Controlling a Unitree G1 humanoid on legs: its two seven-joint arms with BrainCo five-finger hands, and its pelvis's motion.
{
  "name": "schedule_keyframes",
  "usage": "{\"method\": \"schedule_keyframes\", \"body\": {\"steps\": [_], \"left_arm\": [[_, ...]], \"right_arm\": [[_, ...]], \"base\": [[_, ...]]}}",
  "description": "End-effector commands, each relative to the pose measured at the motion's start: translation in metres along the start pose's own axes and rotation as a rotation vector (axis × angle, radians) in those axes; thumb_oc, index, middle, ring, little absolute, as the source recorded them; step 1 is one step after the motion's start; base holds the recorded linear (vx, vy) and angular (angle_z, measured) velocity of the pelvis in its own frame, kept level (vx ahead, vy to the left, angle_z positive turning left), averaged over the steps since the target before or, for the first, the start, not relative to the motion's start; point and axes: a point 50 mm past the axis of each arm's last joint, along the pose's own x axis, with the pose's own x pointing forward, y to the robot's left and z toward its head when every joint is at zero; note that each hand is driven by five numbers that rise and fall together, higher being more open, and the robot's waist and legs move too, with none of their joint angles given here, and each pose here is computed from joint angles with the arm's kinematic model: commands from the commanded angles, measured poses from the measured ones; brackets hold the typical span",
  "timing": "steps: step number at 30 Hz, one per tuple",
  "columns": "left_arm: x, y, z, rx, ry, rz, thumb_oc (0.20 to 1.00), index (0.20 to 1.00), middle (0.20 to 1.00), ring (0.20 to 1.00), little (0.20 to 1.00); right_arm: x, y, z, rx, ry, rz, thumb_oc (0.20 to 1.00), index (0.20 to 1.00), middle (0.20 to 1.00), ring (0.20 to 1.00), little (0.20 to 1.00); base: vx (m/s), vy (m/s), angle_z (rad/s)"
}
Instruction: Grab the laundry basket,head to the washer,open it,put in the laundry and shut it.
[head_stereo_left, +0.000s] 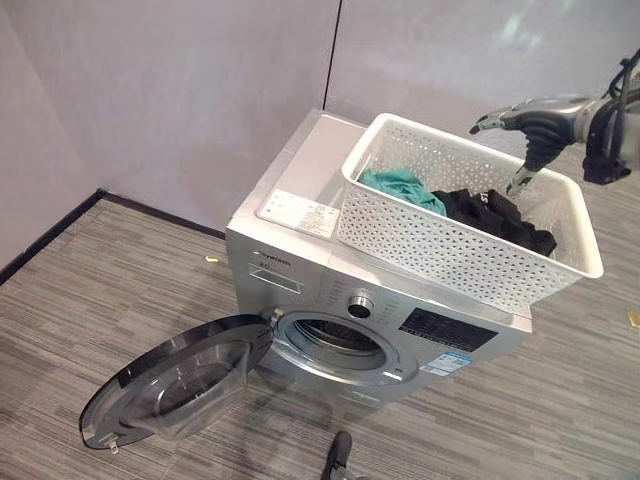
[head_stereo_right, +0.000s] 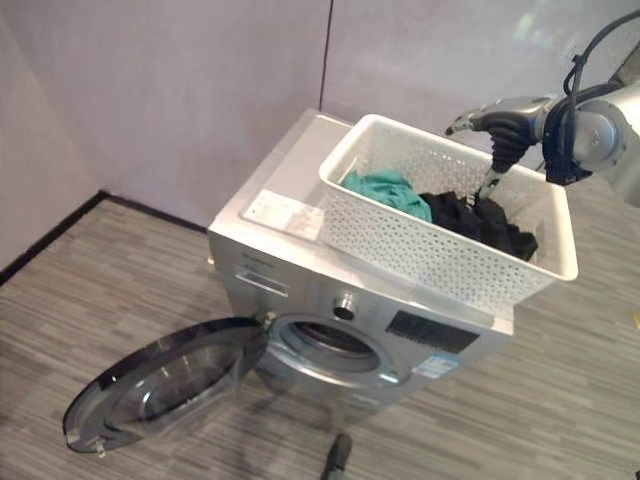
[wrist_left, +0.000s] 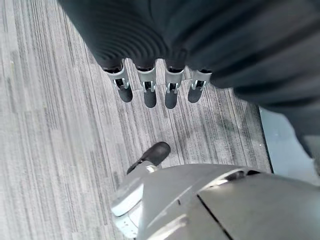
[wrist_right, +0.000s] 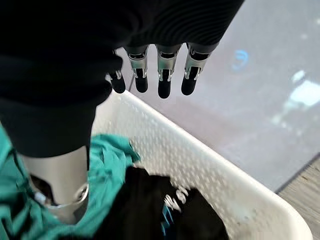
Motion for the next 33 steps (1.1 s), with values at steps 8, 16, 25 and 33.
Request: {"method": "schedule_keyframes", "body": {"steps": [8, 16, 25, 33], "left_arm": [[0.000, 0.005, 0.003, -0.043, -0.014, 0.003, 1.000, 1.000, 1.000, 1.000, 1.000], [0.001, 0.003, 0.007, -0.025, -0.020, 0.015, 1.000, 1.000, 1.000, 1.000, 1.000], [0.002, 0.002, 0.012, -0.017, -0.025, 0.013, 1.000, 1.000, 1.000, 1.000, 1.000], [0.002, 0.009, 0.014, -0.013, -0.016, 0.013, 1.000, 1.000, 1.000, 1.000, 1.000]], "right_arm": [[-0.007, -0.011, -0.031, -0.046, 0.188, -0.042, 1.000, 1.000, 1.000, 1.000, 1.000], [0.020, 0.013, -0.017, -0.069, 0.149, -0.103, 1.000, 1.000, 1.000, 1.000, 1.000], [0.042, 0.020, -0.003, -0.092, 0.143, -0.045, 1.000, 1.000, 1.000, 1.000, 1.000], [0.060, 0.030, 0.005, -0.046, 0.196, 0.144, 1.000, 1.000, 1.000, 1.000, 1.000]], "base": [[-0.01, 0.005, -0.01], [0.00, -0.010, -0.06], [-0.01, -0.005, 0.06], [0.00, -0.006, 0.05]]}}
